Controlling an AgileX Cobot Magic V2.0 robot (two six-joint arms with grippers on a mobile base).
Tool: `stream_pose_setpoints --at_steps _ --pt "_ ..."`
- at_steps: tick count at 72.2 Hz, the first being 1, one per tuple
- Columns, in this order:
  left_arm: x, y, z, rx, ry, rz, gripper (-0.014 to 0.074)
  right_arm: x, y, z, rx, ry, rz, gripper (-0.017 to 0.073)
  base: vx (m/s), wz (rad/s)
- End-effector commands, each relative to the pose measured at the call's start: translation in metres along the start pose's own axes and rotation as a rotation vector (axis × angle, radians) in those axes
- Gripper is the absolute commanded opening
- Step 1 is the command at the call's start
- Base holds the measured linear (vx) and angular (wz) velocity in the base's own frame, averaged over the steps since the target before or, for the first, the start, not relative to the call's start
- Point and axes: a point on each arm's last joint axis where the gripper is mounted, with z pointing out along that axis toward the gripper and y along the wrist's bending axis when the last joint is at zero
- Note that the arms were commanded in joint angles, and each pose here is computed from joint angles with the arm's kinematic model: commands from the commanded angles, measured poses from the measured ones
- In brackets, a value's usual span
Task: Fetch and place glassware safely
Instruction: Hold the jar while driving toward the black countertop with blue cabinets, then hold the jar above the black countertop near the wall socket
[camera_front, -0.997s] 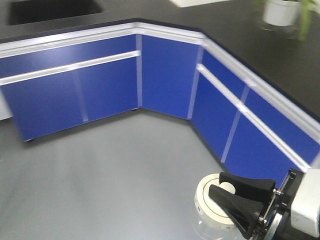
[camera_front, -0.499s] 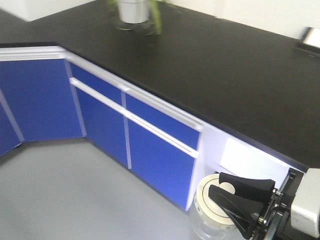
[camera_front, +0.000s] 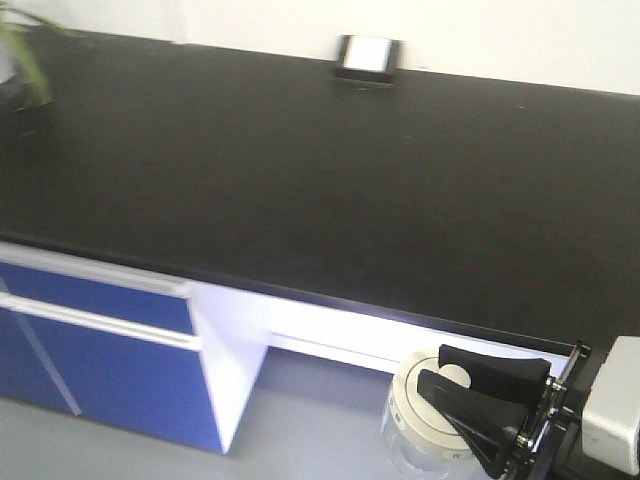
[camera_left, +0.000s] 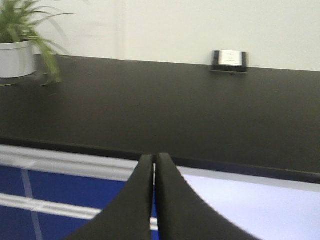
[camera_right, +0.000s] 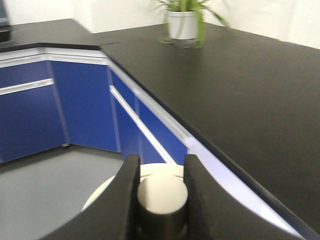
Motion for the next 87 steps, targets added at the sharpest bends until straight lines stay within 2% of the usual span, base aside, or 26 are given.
stream_pose_setpoints --at_steps 1,30,87 --pt "-0.0132 -0.0010 -0.0012 0.006 -0.080 -0.015 -0.0007 -0.0178 0.0039 0.0004 -0.045 -0.103 0.002 -0.0001 0.11 -0.70" --pt "-0.0132 -0.0010 -0.0012 0.006 -0.080 -0.015 -0.0007 -0.0178 0.0039 0.0004 -0.045 -0.103 0.002 -0.0001 0.09 -0.39" --pt "-0.0132 -0.0010 -0.0012 0.006 -0.080 -0.015 -0.0007 -0.0174 0.0035 0.0004 -0.041 -0.098 0.002 -0.0001 0.08 0.12"
